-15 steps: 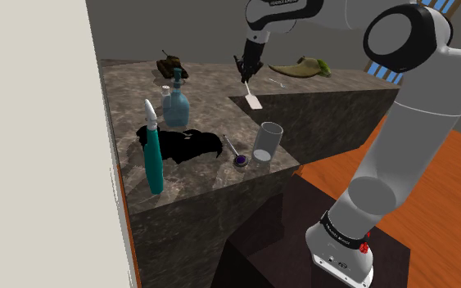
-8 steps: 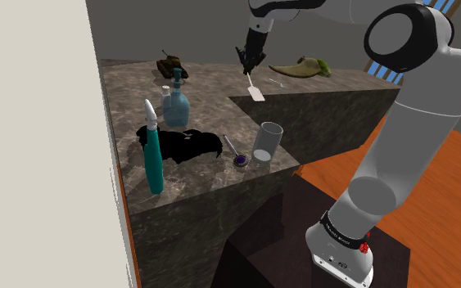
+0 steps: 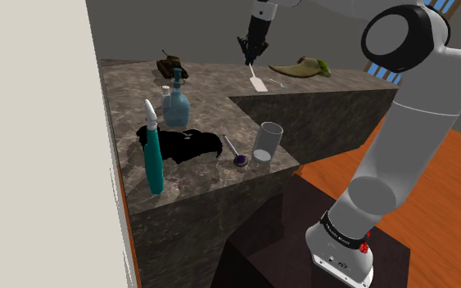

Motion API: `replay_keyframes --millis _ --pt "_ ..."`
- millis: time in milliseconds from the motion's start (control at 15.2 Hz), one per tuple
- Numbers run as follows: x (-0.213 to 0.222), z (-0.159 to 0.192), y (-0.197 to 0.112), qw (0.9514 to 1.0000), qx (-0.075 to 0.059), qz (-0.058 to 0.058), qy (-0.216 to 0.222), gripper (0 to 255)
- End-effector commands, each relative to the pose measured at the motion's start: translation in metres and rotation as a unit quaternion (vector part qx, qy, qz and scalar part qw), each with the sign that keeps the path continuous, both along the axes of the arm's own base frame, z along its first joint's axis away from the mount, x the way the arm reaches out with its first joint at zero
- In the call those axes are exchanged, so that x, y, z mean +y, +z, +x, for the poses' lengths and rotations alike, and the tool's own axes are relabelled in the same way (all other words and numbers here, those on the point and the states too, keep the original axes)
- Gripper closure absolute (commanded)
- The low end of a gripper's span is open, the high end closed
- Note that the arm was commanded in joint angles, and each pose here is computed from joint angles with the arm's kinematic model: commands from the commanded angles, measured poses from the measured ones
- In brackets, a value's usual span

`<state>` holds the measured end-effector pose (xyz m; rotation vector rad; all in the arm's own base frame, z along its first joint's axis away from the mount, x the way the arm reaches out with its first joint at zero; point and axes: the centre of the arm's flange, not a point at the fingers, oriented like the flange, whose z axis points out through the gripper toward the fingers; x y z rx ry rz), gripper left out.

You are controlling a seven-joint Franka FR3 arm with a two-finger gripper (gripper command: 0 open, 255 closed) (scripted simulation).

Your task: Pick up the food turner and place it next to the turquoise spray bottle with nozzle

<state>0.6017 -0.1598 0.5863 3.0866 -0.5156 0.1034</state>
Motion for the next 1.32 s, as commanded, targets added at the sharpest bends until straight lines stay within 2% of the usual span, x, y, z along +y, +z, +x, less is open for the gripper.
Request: replay_keyframes --millis 0,726,1254 --pt "0.0 0.0 0.011 1.0 0.0 0.0 0.0 255" --pt "0.0 0.0 0.068 1.0 0.0 0.0 0.0 255" --pt "0.105 -0.005 0.068 1.0 0.0 0.0 0.0 255"
